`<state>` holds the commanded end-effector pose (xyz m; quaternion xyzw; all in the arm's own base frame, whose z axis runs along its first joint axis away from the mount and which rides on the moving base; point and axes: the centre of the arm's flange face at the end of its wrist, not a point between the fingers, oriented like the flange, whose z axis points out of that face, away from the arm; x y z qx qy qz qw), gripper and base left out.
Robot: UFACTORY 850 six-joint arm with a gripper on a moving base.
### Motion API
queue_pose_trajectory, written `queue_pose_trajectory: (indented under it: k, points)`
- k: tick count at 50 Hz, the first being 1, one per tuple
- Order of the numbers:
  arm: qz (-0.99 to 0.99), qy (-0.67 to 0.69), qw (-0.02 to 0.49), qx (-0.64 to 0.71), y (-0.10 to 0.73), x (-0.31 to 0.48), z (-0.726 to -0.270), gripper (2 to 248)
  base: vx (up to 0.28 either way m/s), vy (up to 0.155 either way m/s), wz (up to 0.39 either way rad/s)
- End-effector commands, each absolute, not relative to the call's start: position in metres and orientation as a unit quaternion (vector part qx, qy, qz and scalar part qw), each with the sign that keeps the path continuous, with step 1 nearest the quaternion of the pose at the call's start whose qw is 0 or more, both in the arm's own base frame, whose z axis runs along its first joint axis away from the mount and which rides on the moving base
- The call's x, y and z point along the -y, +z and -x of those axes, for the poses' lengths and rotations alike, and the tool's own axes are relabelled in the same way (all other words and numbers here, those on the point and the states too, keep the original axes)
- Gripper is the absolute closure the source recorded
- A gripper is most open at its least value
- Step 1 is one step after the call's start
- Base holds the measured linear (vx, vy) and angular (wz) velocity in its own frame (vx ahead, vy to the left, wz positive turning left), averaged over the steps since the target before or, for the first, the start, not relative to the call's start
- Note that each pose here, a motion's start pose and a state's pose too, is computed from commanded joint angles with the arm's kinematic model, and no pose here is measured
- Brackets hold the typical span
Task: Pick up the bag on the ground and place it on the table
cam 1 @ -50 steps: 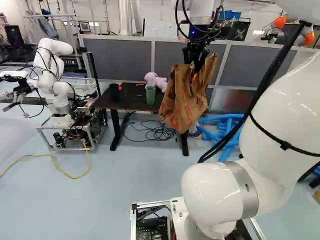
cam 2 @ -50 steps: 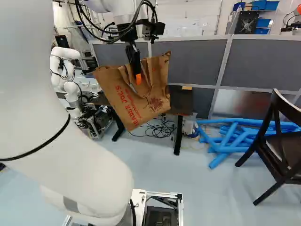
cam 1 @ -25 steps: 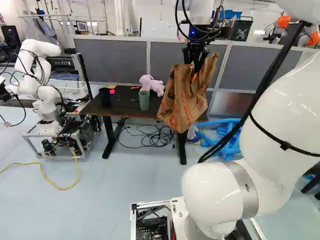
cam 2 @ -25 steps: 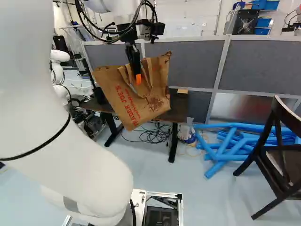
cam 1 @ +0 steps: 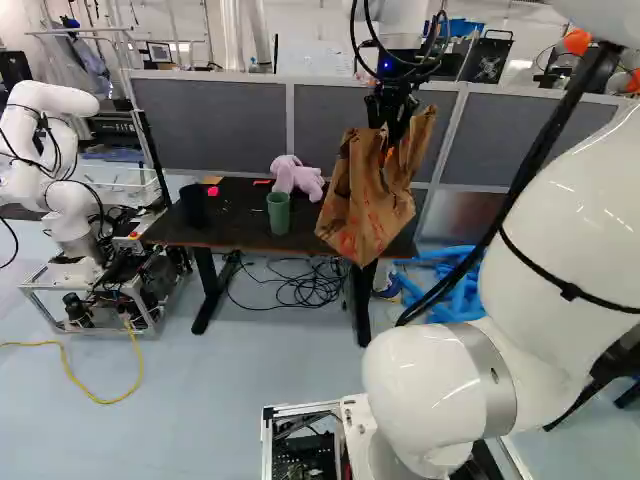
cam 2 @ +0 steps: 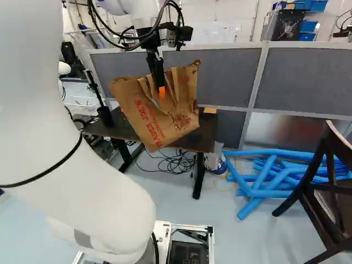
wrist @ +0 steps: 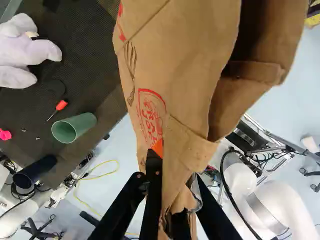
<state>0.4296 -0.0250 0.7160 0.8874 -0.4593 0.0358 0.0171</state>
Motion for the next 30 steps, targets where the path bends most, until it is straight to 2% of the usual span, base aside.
queue_pose_trajectory:
  k: [30]
  points:
    - [-0.882, 0.036, 0.017, 0.469, 0.716, 0.038, -0.479, 229, 0.009, -0.003, 0.0]
